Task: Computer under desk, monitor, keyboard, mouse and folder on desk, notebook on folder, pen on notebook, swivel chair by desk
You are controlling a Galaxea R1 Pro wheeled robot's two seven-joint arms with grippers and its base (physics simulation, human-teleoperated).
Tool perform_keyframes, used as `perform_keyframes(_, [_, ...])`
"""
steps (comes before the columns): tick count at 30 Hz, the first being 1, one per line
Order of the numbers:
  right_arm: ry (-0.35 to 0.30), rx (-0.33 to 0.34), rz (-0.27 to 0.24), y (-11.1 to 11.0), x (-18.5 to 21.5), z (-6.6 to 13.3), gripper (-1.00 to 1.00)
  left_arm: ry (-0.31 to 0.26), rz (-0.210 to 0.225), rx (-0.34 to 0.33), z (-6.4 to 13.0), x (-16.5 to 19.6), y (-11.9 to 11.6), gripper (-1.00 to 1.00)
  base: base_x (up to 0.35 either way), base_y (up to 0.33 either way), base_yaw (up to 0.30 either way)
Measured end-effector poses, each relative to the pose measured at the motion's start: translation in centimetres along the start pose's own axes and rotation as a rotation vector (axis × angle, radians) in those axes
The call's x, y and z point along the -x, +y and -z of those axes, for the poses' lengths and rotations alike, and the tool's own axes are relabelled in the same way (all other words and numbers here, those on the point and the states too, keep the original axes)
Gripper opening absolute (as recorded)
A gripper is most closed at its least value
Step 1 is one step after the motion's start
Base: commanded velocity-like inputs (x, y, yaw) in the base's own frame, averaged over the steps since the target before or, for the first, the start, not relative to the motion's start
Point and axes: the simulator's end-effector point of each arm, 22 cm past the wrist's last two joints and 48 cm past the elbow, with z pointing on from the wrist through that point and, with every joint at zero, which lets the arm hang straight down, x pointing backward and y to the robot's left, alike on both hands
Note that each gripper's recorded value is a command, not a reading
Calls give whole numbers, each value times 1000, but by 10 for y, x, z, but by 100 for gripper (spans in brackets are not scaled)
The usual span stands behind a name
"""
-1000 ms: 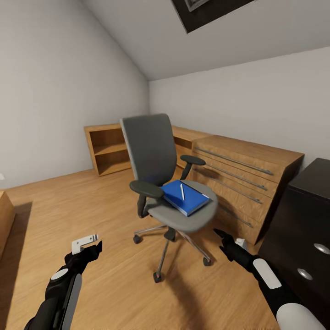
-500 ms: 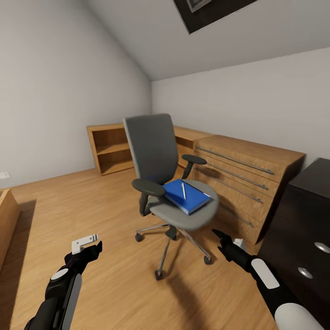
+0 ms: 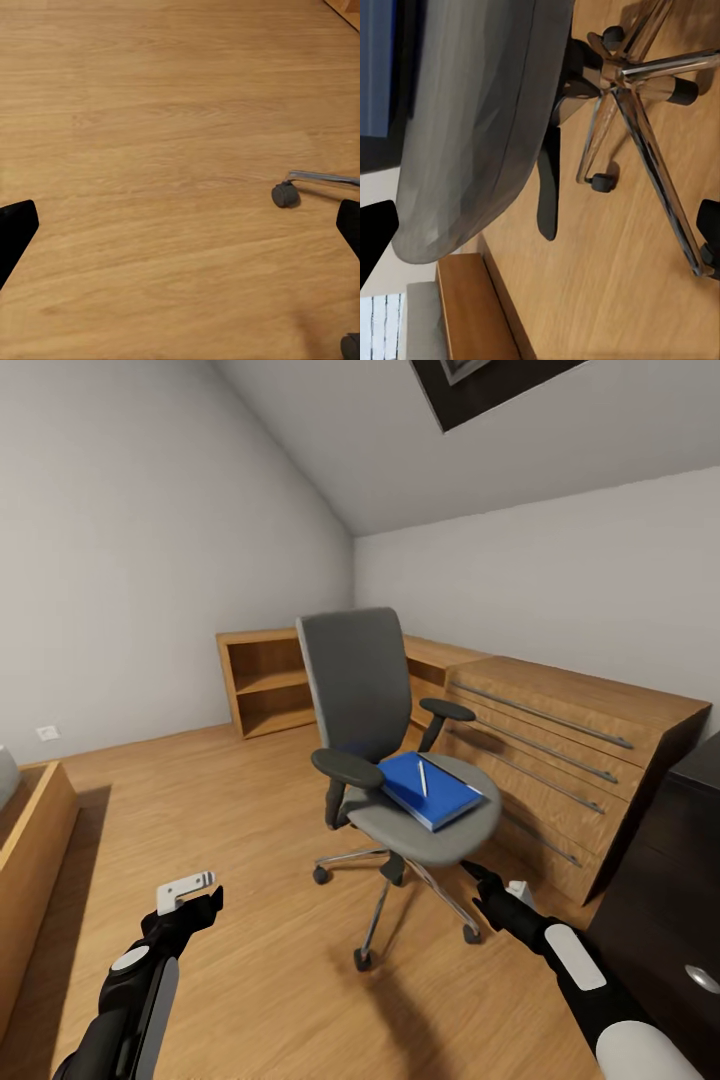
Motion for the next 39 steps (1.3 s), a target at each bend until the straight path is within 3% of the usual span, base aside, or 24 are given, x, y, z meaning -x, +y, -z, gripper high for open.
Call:
perform_keyframes(11, [11,0,9,1,-5,-1,100,-2,1,0,0,0,0,100,39,0,12])
perform_keyframes(17, [36,-3,32,2,-14,-4,100,-3,2,-1,0,1,-1,100,250,0,1])
perform_keyframes(39, [37,19,25,10,-14,-4,100,-3,1,-1,0,1,0,100,243,45,0])
